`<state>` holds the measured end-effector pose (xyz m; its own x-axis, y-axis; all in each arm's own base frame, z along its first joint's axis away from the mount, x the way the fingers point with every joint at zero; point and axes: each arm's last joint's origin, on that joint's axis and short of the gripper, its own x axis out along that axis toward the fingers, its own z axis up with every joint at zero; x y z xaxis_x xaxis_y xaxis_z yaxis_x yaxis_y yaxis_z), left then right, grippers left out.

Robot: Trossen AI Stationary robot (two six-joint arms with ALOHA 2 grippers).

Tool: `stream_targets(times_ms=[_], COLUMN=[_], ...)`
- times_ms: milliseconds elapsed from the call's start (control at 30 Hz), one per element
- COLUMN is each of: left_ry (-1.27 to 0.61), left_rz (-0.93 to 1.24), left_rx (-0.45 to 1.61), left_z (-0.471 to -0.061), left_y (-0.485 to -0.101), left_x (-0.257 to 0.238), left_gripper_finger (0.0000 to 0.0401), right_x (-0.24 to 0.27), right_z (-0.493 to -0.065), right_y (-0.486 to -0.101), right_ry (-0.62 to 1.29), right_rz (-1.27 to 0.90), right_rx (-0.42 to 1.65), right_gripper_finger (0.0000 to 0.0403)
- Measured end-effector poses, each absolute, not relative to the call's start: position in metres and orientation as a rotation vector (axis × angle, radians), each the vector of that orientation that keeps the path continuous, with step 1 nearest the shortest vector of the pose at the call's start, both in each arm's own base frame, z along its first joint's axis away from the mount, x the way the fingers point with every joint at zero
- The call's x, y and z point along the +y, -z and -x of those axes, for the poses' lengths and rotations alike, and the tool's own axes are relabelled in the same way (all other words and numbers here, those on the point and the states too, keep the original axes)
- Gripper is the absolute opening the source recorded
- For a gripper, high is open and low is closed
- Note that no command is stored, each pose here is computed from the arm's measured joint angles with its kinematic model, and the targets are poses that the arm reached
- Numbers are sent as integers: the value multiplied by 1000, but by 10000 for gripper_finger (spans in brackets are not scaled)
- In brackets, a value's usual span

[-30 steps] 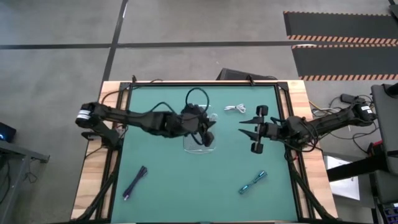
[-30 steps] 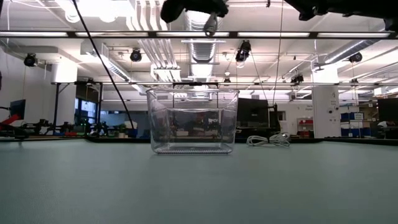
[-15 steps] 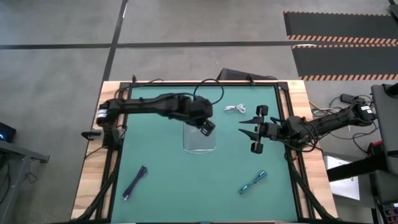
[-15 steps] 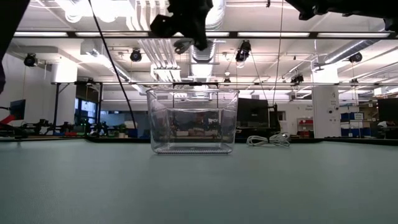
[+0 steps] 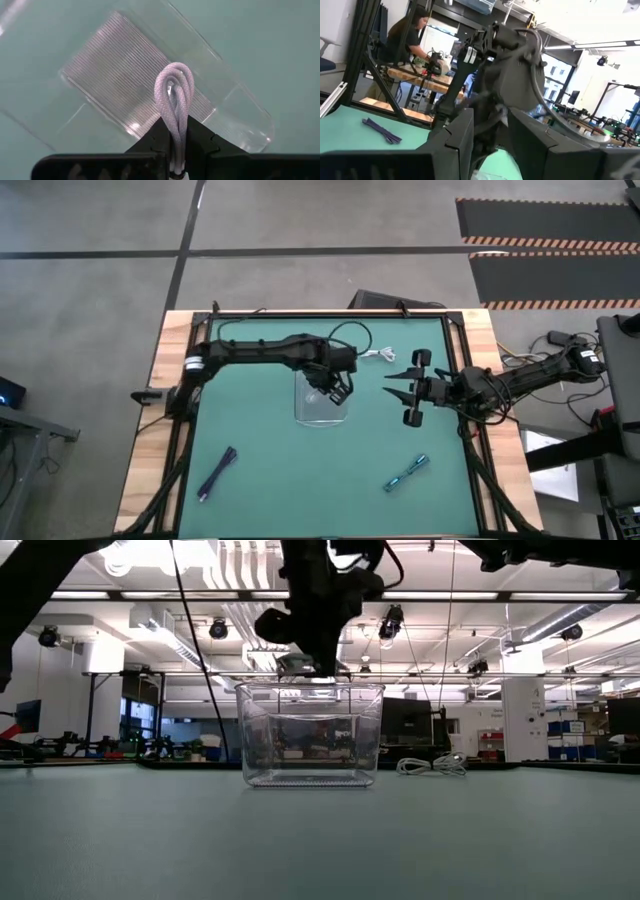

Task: Pick and place USB-C Cables
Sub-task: Put the bottom white charger cable into the transparent bin

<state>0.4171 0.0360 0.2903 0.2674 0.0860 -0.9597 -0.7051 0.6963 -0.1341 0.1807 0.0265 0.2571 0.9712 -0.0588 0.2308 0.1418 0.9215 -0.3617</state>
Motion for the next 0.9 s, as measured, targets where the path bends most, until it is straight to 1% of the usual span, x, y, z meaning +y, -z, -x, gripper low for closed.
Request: stream_targets(times_ms=[267,433,900], left_ry=[-609,-639,-635], left_rz=[636,642,637], left_rx=[1195,1163,1152], left_z=[-419,-420,-422], left_y=[-278,-272,-231], left_x=[47,56,61], left_gripper_finger=[17,18,20], right_x=[27,27,27], right_z=[-181,-181,-181], right_y=[-256,-256,-256], right_ry=[102,102,104], right_rz=[388,388,409], right_rx=[-211,-211,-202], right_gripper_finger=[101,101,95])
